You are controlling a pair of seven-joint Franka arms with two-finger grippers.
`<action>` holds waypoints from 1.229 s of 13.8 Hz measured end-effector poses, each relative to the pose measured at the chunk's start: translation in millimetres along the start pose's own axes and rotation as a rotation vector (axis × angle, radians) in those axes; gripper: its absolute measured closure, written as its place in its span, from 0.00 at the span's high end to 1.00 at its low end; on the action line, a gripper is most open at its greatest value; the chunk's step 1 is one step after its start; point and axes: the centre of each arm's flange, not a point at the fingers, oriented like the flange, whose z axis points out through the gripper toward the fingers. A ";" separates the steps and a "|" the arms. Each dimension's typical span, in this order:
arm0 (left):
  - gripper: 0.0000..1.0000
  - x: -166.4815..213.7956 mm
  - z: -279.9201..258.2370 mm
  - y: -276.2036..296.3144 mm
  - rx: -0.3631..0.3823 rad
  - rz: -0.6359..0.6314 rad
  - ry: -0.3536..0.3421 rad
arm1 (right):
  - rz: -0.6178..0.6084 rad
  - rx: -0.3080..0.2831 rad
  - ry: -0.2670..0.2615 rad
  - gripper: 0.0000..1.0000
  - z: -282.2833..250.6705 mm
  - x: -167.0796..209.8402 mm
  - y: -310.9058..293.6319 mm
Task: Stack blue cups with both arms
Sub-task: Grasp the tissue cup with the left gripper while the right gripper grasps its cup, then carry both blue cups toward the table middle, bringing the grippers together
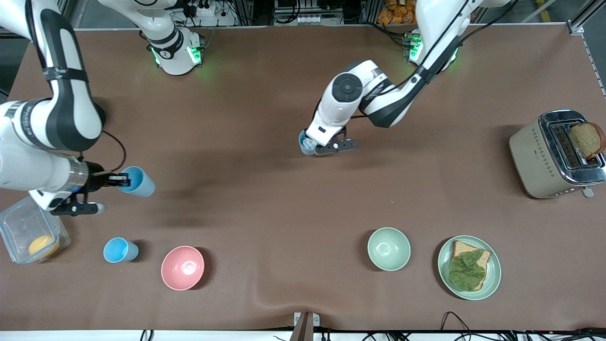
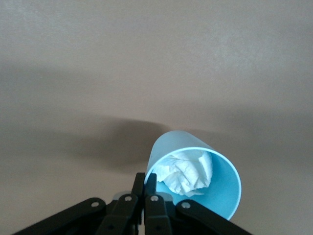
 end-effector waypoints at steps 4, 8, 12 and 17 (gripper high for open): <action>0.03 -9.6 31.3 20.7 0.026 -0.012 0.020 | 0.107 -0.027 -0.053 0.04 -5.2 -15.5 -85.0; 0.03 -10.1 38.7 32.4 0.019 -0.034 0.036 | 0.112 -0.037 -0.095 0.04 -27.6 -36.2 -99.7; 0.41 -2.1 29.5 34.4 0.006 -0.084 0.052 | 0.097 -0.039 -0.104 0.04 -21.7 -57.2 -121.9; 0.92 28.1 -79.8 19.0 0.042 -0.145 0.176 | 0.241 -0.014 -0.056 0.04 27.2 -86.0 -197.9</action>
